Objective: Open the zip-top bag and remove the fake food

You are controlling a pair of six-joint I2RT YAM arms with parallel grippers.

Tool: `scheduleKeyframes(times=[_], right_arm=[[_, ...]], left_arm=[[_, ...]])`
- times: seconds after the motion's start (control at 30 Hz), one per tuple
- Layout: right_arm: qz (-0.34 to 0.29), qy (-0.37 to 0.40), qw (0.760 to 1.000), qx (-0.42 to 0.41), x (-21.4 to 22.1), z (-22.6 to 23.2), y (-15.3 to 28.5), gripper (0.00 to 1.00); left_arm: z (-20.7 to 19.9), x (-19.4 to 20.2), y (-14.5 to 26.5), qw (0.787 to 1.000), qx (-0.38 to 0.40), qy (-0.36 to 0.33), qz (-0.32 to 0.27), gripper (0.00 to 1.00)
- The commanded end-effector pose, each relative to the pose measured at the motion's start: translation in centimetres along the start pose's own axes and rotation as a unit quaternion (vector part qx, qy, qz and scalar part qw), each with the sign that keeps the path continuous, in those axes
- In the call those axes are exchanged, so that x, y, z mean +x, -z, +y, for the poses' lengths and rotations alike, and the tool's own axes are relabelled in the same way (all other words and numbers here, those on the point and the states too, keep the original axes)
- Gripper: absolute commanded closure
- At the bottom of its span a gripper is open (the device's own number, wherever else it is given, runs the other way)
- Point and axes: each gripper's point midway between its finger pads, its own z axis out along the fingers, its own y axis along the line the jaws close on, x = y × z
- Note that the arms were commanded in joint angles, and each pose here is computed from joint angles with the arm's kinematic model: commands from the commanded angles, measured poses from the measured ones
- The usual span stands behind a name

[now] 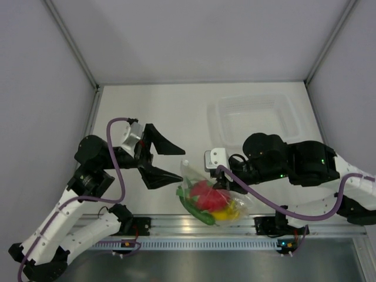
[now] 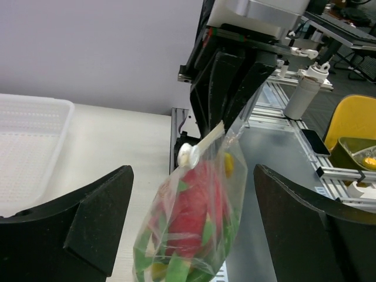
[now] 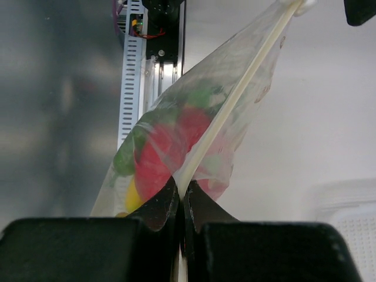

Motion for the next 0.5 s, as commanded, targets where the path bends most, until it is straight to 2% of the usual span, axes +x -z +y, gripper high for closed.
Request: scheduleKeyframes(times=[0.0,0.07,0.17,0.33,0.37,0.43,0.47], right_arm=[[-0.105,0.021,0.994,-0.016,-5.2,0.8,1.2,1.00],[-0.107,0.021,0.994,-0.012,-5.2,0.6,1.2,1.00],[-0.115,0.023,0.993,-0.007,-5.5,0.5,1.3,1.00],[-0.132,0.028,0.991,-0.003,-6.1,0.4,1.6,1.00],[-0.139,0.029,0.990,0.000,-6.4,0.3,1.7,1.00],[-0.142,0.029,0.989,0.006,-6.3,0.1,1.6,1.00],[-0.145,0.029,0.989,0.009,-6.4,0.0,1.7,1.00]], left_arm=[[0.9,-0.8,-0.3,0.999,-0.018,-0.022,-0.024,0.11],[0.5,-0.6,-0.4,1.000,-0.001,-0.018,-0.016,0.15],[-0.2,-0.6,-0.4,1.000,0.020,-0.020,-0.011,0.26],[-1.0,-0.8,-0.2,0.999,0.029,-0.024,-0.017,0.29],[-1.2,-0.8,-0.2,0.999,0.035,-0.026,-0.018,0.36],[-1.2,-0.7,-0.2,0.999,0.035,-0.025,-0.018,0.43],[-1.3,-0.6,-0.2,0.999,0.039,-0.024,-0.015,0.54]])
